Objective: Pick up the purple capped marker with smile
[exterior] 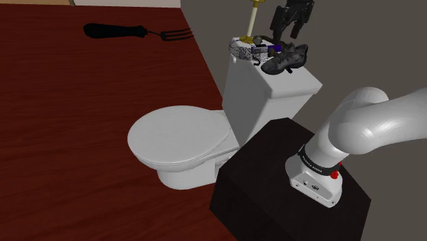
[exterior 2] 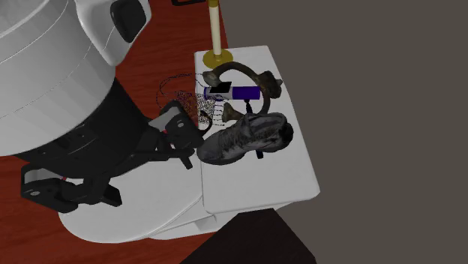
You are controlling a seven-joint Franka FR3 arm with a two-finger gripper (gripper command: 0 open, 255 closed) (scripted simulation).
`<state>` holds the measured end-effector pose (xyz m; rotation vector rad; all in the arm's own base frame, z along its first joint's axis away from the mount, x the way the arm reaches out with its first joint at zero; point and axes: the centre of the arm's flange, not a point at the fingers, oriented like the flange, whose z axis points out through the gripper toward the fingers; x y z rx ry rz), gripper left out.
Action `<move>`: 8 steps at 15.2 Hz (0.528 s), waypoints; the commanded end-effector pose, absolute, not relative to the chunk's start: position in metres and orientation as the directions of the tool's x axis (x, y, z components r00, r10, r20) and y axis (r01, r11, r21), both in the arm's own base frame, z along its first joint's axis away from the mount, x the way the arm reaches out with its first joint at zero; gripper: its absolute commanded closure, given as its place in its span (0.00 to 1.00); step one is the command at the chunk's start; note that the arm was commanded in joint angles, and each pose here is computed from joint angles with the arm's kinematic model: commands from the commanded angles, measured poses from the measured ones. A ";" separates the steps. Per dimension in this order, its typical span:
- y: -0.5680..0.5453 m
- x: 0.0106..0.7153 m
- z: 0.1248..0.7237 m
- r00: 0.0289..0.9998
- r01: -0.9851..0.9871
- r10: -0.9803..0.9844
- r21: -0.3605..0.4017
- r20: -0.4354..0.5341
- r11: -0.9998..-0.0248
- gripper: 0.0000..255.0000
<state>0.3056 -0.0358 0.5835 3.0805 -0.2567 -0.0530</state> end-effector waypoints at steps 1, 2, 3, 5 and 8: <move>-0.036 0.306 0.584 0.986 -0.165 -0.166 0.053 -0.030 -0.985 0.00; -0.048 0.306 0.579 0.991 -0.131 -0.133 0.050 -0.027 -0.990 0.00; -0.061 0.307 0.574 0.995 -0.098 -0.099 0.048 -0.024 -0.994 0.00; -0.085 0.310 0.565 0.999 -0.031 -0.032 0.044 -0.018 -0.999 0.00; -0.121 0.318 0.551 0.998 0.070 0.070 0.038 -0.009 -0.997 0.00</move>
